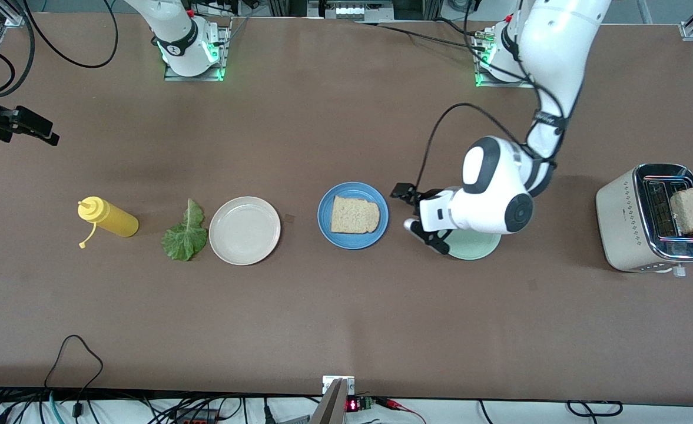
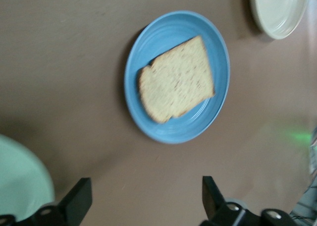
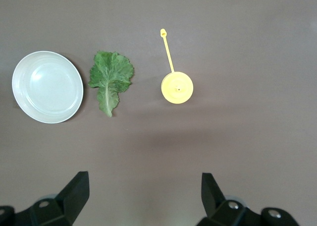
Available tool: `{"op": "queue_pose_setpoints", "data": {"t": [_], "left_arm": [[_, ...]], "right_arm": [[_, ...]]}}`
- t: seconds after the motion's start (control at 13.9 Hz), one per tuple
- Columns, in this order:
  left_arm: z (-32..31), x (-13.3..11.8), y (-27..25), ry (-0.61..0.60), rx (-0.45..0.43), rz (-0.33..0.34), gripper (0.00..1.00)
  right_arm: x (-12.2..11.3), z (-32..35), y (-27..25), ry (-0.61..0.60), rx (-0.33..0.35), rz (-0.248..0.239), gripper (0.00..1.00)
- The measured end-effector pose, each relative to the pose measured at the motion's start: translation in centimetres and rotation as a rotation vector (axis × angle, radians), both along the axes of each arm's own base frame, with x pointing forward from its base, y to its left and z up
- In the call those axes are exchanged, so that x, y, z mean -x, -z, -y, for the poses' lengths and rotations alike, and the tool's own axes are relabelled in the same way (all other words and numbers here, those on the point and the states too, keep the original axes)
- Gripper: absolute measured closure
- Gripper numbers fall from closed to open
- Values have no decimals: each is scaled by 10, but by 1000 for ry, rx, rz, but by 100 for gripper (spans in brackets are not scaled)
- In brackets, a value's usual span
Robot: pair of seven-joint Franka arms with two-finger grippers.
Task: Make sandwich in blue plate with both arms
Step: 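Release the bread onto the blue plate and withdraw the left gripper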
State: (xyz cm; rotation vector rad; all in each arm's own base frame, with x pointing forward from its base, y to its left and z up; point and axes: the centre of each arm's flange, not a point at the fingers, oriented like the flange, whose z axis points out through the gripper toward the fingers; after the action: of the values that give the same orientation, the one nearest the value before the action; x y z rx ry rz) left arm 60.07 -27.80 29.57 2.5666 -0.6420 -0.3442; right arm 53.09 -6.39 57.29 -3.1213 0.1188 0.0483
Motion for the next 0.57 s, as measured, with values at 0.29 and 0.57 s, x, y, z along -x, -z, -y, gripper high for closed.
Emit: {"op": "queue_pose_setpoints", "data": {"t": [0.29,0.57], "left_arm": [[-28,5,-80,21,-339,75,0],[-56,-4,-175,-38,-575,149,0]], "right_arm": [[0,0,0,0,0,0,0],[0,0,0,0,0,0,0]]}}
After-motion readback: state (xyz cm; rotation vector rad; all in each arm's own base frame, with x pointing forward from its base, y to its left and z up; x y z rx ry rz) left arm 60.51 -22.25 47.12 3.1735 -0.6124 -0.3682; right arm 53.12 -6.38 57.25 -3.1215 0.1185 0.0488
